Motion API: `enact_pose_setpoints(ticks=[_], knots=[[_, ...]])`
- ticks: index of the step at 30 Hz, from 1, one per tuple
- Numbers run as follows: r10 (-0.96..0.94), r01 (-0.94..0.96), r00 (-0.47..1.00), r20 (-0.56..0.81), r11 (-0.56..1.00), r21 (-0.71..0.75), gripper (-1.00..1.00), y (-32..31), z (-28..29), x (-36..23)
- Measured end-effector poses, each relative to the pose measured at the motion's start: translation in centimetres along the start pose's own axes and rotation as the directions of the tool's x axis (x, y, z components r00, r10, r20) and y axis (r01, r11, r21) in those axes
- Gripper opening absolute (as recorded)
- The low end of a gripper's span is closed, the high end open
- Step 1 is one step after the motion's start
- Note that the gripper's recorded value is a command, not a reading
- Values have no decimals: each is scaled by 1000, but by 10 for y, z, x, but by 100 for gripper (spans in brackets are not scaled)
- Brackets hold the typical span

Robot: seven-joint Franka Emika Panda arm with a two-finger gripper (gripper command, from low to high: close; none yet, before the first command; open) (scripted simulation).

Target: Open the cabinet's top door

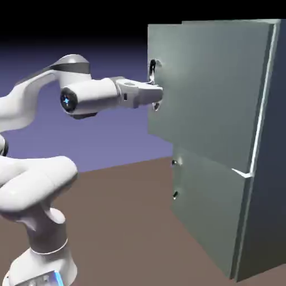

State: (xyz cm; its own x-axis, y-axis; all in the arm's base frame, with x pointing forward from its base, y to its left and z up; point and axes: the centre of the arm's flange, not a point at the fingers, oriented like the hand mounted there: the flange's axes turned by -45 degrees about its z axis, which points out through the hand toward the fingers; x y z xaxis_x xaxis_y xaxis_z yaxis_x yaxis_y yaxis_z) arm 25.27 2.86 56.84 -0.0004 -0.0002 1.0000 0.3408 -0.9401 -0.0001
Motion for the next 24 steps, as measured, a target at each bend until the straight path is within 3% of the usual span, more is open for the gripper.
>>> enact_pose_setpoints(ticks=[24], knots=[[0, 0, 1000, 0, 899, 439, -100, 98, -134, 0]])
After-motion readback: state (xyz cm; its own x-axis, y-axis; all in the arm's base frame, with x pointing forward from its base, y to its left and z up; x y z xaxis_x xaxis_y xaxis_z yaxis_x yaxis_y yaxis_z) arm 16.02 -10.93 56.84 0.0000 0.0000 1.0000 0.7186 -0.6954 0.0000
